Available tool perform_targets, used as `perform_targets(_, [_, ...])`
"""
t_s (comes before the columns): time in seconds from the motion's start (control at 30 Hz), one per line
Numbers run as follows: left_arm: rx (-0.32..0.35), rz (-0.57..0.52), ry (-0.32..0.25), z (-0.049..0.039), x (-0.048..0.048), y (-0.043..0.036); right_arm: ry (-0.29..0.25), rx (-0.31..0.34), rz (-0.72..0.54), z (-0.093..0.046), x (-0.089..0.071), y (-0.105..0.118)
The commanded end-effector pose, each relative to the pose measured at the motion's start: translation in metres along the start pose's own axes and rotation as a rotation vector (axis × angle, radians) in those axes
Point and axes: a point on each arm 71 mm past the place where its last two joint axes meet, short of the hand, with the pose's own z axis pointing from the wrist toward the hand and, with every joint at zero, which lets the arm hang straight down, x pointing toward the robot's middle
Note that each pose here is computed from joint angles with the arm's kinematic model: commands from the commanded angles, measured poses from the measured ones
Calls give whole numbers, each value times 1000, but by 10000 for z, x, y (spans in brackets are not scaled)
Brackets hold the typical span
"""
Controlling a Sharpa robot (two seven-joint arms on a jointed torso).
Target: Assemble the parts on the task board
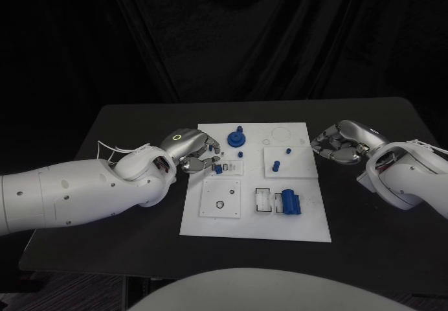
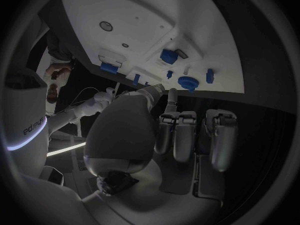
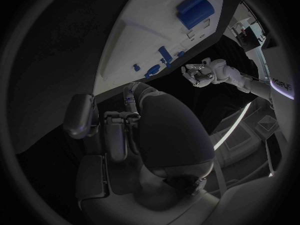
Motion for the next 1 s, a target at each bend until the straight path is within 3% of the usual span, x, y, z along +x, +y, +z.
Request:
perform_targets(0.03, [39,-88,190,19,11,-11,-5,12,0,-2,2,-14])
perform_targets(0.13, [36,-103,274,44,-36,32,-12,8,1,-3,-3,-11])
perform_targets(0.33, [90,-48,372,86,-29,55,-28,-9,3,-8,-10,14])
perform_targets(0.57, [125,23,376,134,-30,92,-57,-37,10,-34,-28,53])
perform_targets(0.73, [144,46,280,109,-107,172,-130,-80,6,-102,-58,177])
perform_targets(0.83, [160,34,134,43,-226,221,-181,-123,-22,-175,-60,342])
perform_targets(1.0, [159,-46,-74,-96,-412,290,-209,-188,-60,-197,16,674])
